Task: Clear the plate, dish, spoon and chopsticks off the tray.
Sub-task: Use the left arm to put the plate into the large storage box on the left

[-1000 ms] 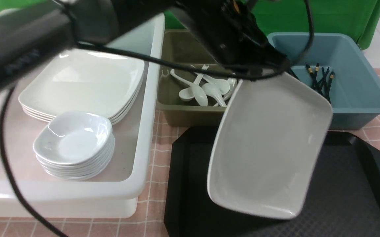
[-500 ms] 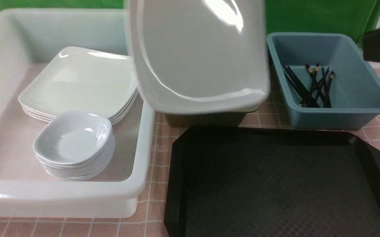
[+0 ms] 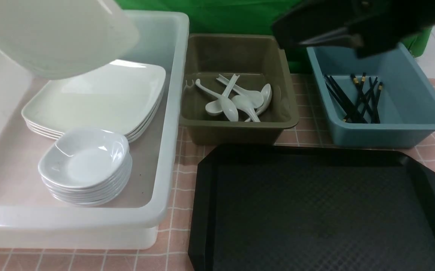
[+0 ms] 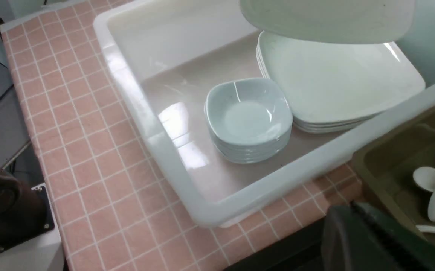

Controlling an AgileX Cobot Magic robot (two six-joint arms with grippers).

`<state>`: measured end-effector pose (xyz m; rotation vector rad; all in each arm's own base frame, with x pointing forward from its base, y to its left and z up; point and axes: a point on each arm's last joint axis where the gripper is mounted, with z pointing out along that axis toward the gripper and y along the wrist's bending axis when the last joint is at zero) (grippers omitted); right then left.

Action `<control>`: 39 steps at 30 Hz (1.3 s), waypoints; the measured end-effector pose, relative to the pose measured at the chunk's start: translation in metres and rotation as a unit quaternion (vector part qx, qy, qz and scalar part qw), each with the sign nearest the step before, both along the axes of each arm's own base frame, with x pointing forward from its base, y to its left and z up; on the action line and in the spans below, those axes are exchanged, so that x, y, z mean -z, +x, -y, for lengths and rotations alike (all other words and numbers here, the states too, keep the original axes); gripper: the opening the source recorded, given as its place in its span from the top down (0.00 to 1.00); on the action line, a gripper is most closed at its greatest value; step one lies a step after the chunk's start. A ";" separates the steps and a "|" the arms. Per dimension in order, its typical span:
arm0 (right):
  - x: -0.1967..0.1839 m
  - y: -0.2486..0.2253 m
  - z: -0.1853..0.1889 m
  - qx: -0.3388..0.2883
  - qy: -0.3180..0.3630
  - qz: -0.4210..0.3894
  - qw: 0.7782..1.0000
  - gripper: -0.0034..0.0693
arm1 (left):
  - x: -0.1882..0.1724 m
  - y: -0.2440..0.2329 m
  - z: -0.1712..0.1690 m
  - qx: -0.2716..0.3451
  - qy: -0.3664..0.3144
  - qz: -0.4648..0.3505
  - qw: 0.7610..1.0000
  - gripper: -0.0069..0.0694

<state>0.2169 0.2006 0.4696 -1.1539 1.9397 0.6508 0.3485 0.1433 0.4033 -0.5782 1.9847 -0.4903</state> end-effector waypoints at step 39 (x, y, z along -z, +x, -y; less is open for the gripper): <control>0.010 0.010 -0.017 0.004 -0.006 -0.042 0.999 0.91 | 0.178 0.039 0.040 -0.016 0.040 -0.157 0.987 0.27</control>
